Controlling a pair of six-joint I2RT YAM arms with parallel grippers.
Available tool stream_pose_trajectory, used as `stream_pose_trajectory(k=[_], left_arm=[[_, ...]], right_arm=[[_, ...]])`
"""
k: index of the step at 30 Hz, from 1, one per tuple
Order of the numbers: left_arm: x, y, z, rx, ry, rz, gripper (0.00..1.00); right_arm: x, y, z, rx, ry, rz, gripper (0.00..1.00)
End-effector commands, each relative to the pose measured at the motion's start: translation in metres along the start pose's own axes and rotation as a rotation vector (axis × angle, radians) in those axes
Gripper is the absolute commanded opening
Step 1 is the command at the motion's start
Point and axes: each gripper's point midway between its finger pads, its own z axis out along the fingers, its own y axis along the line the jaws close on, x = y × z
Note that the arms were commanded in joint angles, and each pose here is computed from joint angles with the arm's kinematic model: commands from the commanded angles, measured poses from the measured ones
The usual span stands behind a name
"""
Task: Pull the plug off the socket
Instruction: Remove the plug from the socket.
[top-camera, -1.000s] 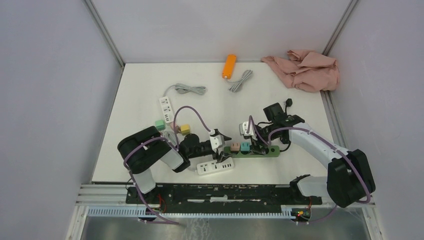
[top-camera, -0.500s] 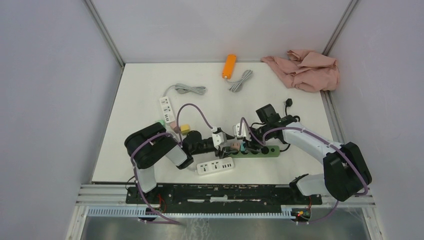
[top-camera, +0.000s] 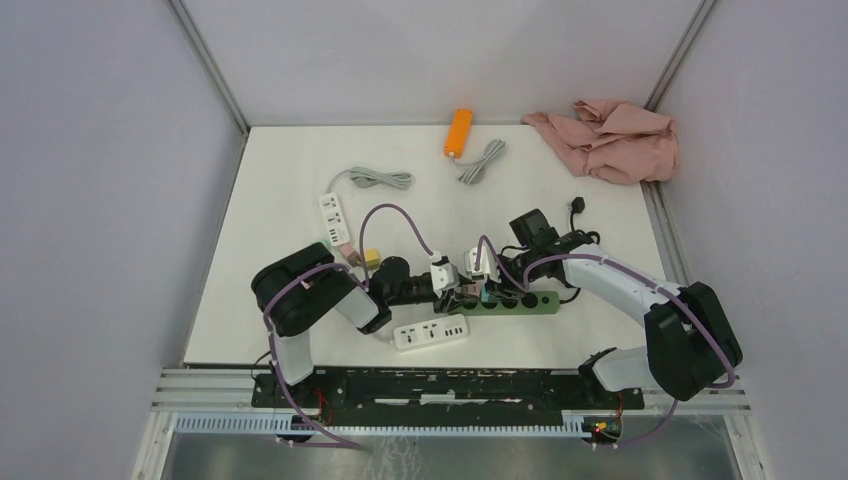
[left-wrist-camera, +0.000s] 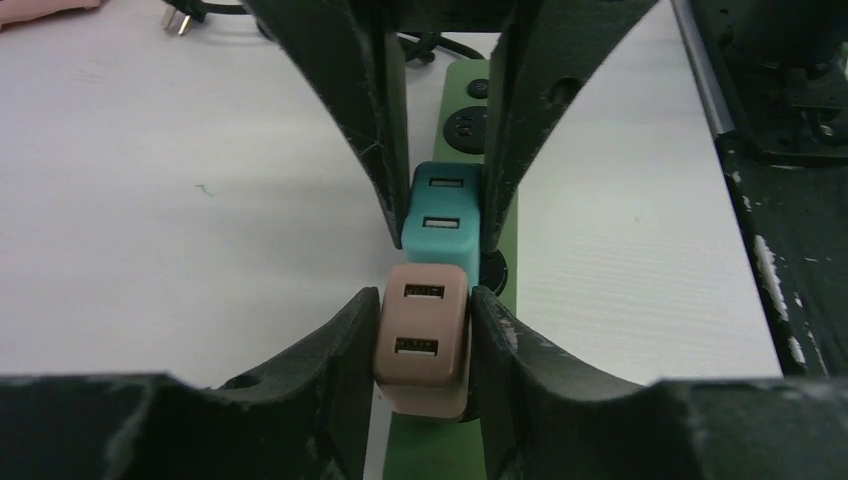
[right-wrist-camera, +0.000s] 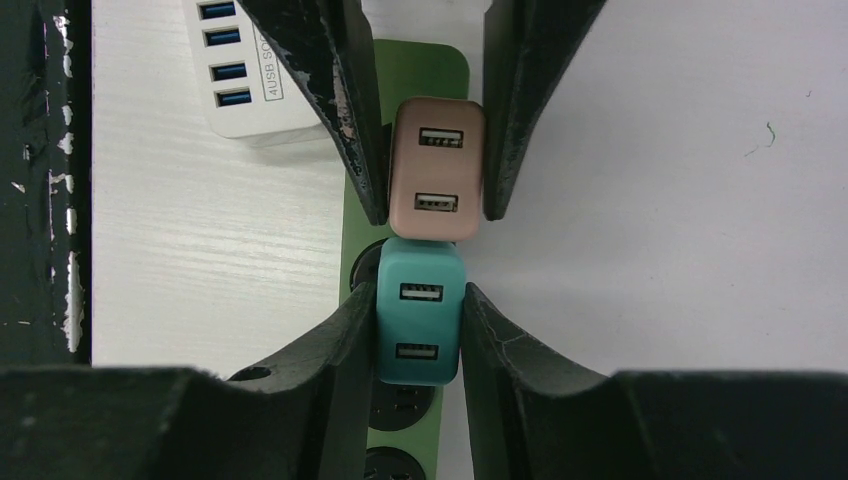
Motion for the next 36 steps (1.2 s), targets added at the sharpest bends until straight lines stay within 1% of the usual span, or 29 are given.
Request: stream_pose_trajectory(k=[1, 2, 4, 5, 6, 9, 11, 14, 16, 17, 21, 25, 29, 33, 36], left_arm=[[-0.004, 0.002, 0.006, 0.020, -0.015, 0.022, 0.40], [-0.003, 0.002, 0.006, 0.022, -0.011, 0.021, 0.30], [-0.002, 0.001, 0.007, 0.026, -0.004, 0.020, 0.15], [-0.001, 0.001, 0.007, 0.028, -0.002, 0.020, 0.08], [-0.001, 0.001, 0.007, 0.030, -0.002, 0.020, 0.04], [-0.001, 0.000, 0.006, 0.032, -0.001, 0.020, 0.03], [0.000, 0.000, 0.006, 0.031, -0.001, 0.018, 0.03], [0.000, 0.001, 0.007, 0.029, 0.002, 0.016, 0.03], [0.000, 0.001, 0.007, 0.028, 0.003, 0.015, 0.03], [0.001, 0.001, 0.007, 0.026, 0.004, 0.017, 0.03], [0.001, 0.001, 0.007, 0.025, 0.006, 0.018, 0.03], [0.002, 0.003, 0.006, 0.019, 0.009, 0.022, 0.03], [0.003, 0.003, 0.006, 0.015, 0.013, 0.023, 0.03], [0.004, 0.003, 0.006, 0.016, 0.015, 0.023, 0.03], [0.004, 0.002, 0.007, 0.020, 0.017, 0.019, 0.03]], right_arm=[[-0.006, -0.007, -0.001, 0.016, -0.007, -0.034, 0.28], [-0.007, -0.007, -0.002, 0.018, -0.005, -0.035, 0.25], [-0.006, -0.008, -0.003, 0.022, 0.002, -0.034, 0.18], [-0.006, -0.009, -0.004, 0.025, 0.006, -0.034, 0.13], [-0.006, -0.010, -0.005, 0.028, 0.011, -0.035, 0.09], [-0.003, -0.010, -0.005, 0.031, 0.027, -0.033, 0.01], [-0.005, -0.003, -0.004, -0.004, 0.012, -0.041, 0.00], [-0.024, 0.013, 0.000, -0.078, -0.073, -0.045, 0.00], [-0.037, 0.009, 0.000, -0.066, -0.123, -0.001, 0.00], [-0.041, 0.004, 0.000, -0.044, -0.127, 0.023, 0.00], [-0.030, -0.029, -0.010, 0.113, -0.059, 0.104, 0.00], [-0.011, -0.037, -0.023, 0.147, -0.011, 0.132, 0.00], [0.003, -0.020, -0.027, 0.076, 0.034, 0.061, 0.00], [-0.010, 0.012, -0.019, -0.060, -0.042, -0.030, 0.00], [-0.027, 0.020, -0.013, -0.097, -0.097, -0.034, 0.00]])
